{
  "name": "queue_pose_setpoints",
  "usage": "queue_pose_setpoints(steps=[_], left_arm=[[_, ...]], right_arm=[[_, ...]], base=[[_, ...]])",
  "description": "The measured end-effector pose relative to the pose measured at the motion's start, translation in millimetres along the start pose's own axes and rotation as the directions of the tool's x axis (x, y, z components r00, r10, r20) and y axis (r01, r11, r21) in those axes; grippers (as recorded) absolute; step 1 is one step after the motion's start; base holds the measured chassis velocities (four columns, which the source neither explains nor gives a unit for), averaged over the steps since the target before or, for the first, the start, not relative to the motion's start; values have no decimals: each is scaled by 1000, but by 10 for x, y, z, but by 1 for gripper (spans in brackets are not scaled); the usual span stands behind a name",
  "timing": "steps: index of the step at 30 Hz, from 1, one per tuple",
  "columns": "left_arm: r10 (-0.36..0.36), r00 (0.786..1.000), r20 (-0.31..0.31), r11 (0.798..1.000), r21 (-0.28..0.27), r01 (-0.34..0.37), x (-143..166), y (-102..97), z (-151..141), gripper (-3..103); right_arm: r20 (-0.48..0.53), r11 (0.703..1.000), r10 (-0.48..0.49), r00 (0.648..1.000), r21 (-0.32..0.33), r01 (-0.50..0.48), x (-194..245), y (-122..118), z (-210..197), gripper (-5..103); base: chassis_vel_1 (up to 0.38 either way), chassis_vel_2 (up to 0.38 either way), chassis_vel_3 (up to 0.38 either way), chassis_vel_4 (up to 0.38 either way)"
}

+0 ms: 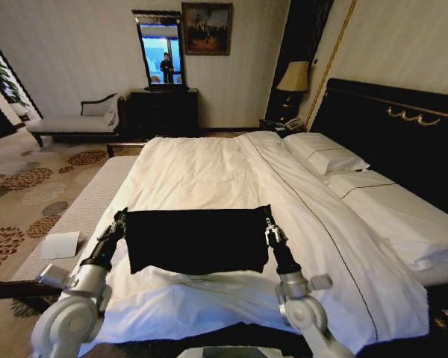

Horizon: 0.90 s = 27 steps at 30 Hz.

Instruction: Fold the clothes on the bed.

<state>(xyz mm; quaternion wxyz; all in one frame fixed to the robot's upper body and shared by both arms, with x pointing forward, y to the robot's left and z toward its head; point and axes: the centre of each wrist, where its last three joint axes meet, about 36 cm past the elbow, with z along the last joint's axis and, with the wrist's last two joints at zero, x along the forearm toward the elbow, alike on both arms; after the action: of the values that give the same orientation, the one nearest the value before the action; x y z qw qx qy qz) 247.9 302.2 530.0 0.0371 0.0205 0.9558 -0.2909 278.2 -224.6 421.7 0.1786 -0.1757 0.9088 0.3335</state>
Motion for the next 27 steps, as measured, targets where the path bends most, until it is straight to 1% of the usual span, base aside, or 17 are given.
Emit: queue_pose_setpoints(steps=[2, 5, 6, 7, 9, 11, 12, 14, 15, 17, 18, 20, 21, 23, 25, 26, 27], left_arm=[[-7, 1000, -2, 1000, -10, 7, 67, -60, -38, 2], [-128, 990, -56, 990, -63, 125, 233, -22, -124, 2], [-128, 990, -56, 990, -63, 125, 233, -22, -124, 2], [-161, 984, -70, 985, -77, 156, 252, -1, -150, 2], [-255, 959, -124, 962, -134, 239, 244, 36, -260, 2], [-276, 949, -149, 955, -150, 255, 196, 21, -289, 2], [-277, 943, -183, 955, -162, 250, 75, -36, -319, 2], [-243, 950, -197, 962, -172, 211, -61, -118, -335, 2], [-243, 950, -197, 962, -172, 211, -61, -118, -335, 2], [-186, 962, -200, 970, -193, 148, -241, -215, -337, 2], [-180, 958, -224, 972, -193, 138, -454, -131, -246, 2], [-201, 943, -266, 971, -181, 156, -785, 77, -61, 2], [-212, 930, -300, 972, -167, 168, -1076, 247, 116, 2], [-217, 925, -311, 971, -163, 173, -1175, 309, 182, 2], [-254, 892, -374, 966, -134, 220, -1815, 715, 682, 2], [-272, 884, -381, 962, -127, 241, -2023, 864, 882, 2], [-272, 884, -381, 962, -127, 241, -2023, 864, 882, 2]], right_arm=[[-5, 1000, 11, 1000, 19, -11, 27, 60, -66, 3], [-42, 995, 77, 996, 62, -74, 53, 316, -365, 3], [-42, 995, 77, 996, 62, -74, 53, 316, -365, 3], [-51, 993, 99, 994, 69, -95, 37, 365, -419, 3], [-96, 982, 174, 980, 85, -166, -102, 617, -660, 3], [-120, 976, 212, 970, 80, -203, -179, 701, -729, 3], [-175, 962, 273, 946, 69, -265, -329, 773, -791, 3], [-238, 952, 306, 922, 73, -298, -491, 712, -734, 3], [-238, 952, 306, 922, 73, -298, -491, 712, -734, 3], [-299, 942, 336, 893, 101, -320, -701, 452, -527, 3], [-347, 936, 351, 870, 114, -332, -876, 218, -328, 3], [-400, 929, 367, 840, 115, -351, -1071, -37, -67, 3], [-446, 917, 391, 805, 117, -381, -1226, -300, 190, 3], [-459, 915, 395, 796, 116, -387, -1267, -370, 270, 3], [-534, 899, 416, 736, 120, -421, -1458, -812, 888, 3], [-547, 899, 414, 728, 120, -421, -1517, -939, 1099, 3], [-547, 899, 414, 728, 120, -421, -1517, -939, 1099, 3]], base=[[0, 0, 0, 0], [0, 0, 0, 0], [0, 0, 0, 0], [0, 0, 0, 0], [0, 0, 0, 0], [0, 0, 0, 0], [0, 0, 0, 0], [0, 0, 0, 0], [0, 0, 0, 0], [0, 0, 0, 0], [0, 0, 0, 0], [0, 0, 0, 0], [0, 0, 0, 0], [0, 0, 0, 0], [0, 0, 0, 0], [0, 0, 0, 0], [0, 0, 0, 0]])
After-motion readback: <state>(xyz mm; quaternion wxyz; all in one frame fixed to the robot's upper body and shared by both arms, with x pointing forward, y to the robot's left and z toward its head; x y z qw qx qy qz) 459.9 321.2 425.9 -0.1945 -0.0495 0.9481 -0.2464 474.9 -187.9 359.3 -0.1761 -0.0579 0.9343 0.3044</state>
